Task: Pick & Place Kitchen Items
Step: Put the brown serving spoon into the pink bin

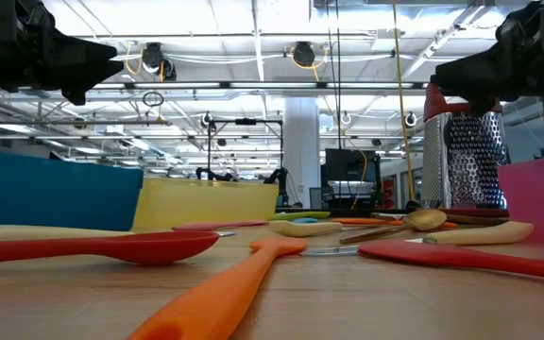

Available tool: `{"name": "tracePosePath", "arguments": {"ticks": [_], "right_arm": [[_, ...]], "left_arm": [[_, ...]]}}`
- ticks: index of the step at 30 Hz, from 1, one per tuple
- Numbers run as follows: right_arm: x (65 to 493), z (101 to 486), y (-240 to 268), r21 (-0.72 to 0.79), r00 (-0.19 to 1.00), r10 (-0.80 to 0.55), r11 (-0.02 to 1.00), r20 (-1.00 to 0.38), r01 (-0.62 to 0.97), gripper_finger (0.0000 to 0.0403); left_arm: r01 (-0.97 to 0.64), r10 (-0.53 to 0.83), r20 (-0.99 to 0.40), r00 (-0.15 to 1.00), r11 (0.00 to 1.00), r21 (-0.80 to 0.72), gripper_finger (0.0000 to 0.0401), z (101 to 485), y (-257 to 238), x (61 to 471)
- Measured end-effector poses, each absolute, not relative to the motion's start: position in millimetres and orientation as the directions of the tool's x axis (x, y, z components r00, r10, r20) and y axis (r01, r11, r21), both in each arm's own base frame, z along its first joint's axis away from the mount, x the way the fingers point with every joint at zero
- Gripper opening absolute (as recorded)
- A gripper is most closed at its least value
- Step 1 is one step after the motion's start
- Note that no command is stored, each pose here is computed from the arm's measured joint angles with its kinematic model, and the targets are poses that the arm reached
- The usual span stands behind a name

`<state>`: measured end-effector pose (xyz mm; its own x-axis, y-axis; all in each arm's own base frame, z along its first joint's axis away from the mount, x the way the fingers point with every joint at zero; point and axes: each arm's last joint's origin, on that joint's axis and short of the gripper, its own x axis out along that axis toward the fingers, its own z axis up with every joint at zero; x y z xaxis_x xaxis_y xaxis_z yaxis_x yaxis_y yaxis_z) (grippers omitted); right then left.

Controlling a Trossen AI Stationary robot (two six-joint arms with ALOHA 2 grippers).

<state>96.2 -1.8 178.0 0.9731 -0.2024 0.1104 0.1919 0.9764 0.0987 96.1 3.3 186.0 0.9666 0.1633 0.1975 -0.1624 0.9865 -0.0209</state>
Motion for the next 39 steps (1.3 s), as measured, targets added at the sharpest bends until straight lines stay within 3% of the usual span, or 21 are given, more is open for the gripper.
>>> {"name": "tracePosePath", "arguments": {"ticks": [7, 13, 17, 20, 23, 30, 35, 39], "right_arm": [[95.1, 177.9, -5.6, 0.101, 0.938, -0.330, 0.942, 0.106, 0.320, 0.0112], [95.1, 177.9, -5.5, 0.071, 0.939, -0.328, 0.944, 0.106, 0.322, 0.0112], [95.2, 177.9, -5.5, 0.066, 0.939, -0.326, 0.945, 0.106, 0.321, 0.0112], [95.3, 179.1, -5.4, 0.066, 0.938, -0.327, 0.945, 0.117, 0.321, 0.0112], [96.0, 186.5, -5.4, 0.059, 0.927, -0.327, 0.945, 0.185, 0.322, 0.0112], [106.6, 196.9, -3.9, -0.013, 0.917, -0.300, 0.949, 0.264, 0.314, 0.0105], [121.5, 183.1, -2.8, -0.056, 0.953, -0.287, 0.954, 0.100, 0.293, 0.0092], [137.7, 201.7, -0.1, -0.088, 0.974, -0.225, 0.971, -0.004, 0.224, 0.0096]], "left_arm": [[-0.146, 0.165, 0.250, 0.954, 0.985, -0.092, 0.0177, 191.2, 3.4, 95.0], [-0.142, 0.164, 0.291, 0.943, 0.985, -0.095, 0.0177, 195.8, 3.3, 95.9], [-0.123, 0.116, 0.409, 0.905, 0.992, -0.009, 0.0177, 208.0, 2.0, 96.4], [-0.058, -0.022, 0.522, 0.853, 0.989, 0.135, 0.0177, 219.4, -2.0, 95.4], [-0.012, -0.119, 0.548, 0.828, 0.973, 0.229, 0.0177, 227.6, -5.0, 98.8], [-0.081, -0.002, 0.413, 0.911, 0.980, 0.182, 0.0177, 262.3, -2.2, 135.0], [-0.155, 0.118, 0.185, 0.976, 0.967, 0.200, 0.0177, 290.7, 0.5, 175.4], [-0.295, 0.287, 0.069, 0.956, 0.927, 0.232, 0.0177, 306.1, 4.8, 202.1]]}}
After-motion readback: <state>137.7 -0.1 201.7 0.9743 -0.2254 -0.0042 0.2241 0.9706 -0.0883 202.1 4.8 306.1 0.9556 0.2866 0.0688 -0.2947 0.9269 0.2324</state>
